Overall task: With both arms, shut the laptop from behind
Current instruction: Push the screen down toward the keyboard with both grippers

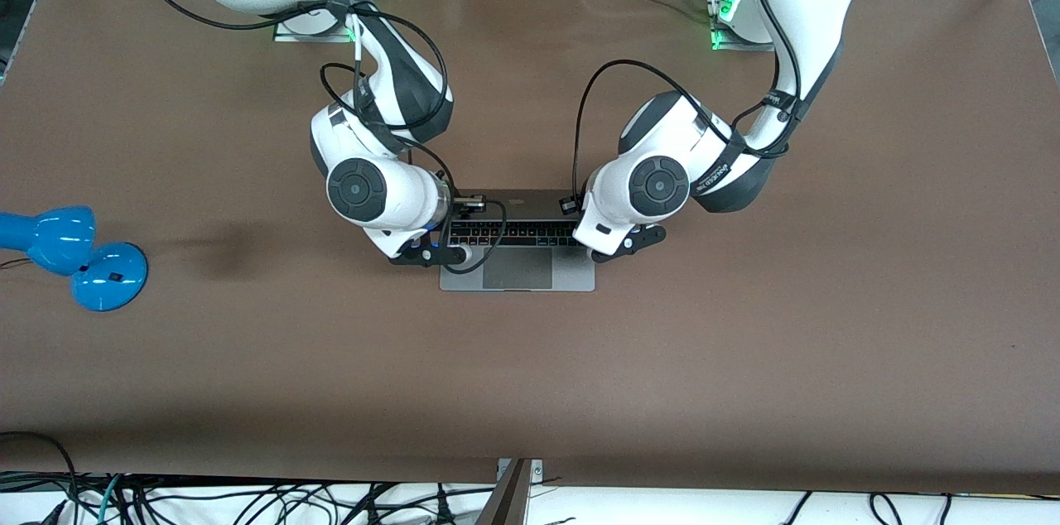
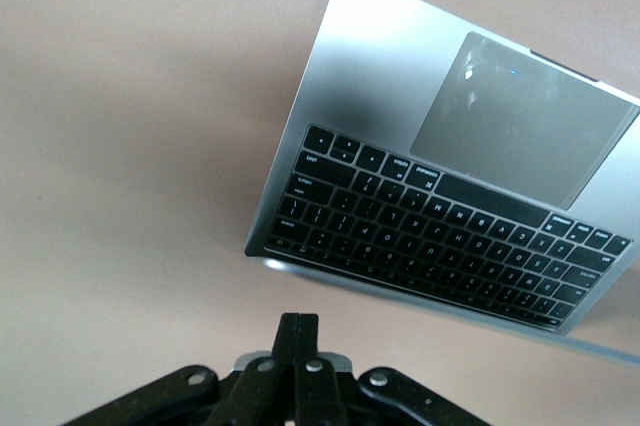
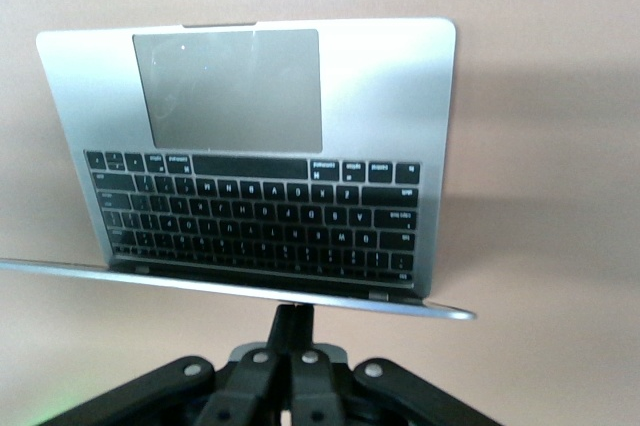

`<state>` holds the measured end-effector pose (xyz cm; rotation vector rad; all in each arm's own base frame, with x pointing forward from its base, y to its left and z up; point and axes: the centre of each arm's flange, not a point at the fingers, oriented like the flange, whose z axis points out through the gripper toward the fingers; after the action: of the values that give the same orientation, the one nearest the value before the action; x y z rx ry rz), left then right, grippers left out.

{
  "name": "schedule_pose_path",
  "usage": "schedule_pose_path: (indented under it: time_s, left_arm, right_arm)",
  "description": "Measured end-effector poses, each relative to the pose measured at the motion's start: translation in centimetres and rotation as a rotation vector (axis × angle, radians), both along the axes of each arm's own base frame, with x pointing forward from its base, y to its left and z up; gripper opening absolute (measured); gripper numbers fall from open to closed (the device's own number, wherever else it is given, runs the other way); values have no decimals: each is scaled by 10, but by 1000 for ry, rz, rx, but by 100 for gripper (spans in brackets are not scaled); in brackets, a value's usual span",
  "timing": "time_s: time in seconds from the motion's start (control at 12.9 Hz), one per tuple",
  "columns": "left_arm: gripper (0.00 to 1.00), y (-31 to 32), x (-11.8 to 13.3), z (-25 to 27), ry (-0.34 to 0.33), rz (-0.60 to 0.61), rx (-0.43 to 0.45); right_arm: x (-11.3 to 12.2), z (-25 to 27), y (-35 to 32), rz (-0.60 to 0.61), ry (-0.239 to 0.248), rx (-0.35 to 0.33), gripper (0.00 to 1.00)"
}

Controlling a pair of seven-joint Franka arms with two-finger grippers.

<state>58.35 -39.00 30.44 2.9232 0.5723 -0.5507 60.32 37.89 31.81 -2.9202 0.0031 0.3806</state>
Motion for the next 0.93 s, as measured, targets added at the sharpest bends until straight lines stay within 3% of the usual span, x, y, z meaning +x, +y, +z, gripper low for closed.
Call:
schedule_pose_path:
  time_s: [0.23,0.93]
  left_arm:
    - [1,3,7,-8,-10,12,14]
    - [1,-7,24,-51,-42,50,33]
  right_arm:
    - [9,-10,-5,42,-40,18,1]
    - [26,-45,-15,62,-99,41,1]
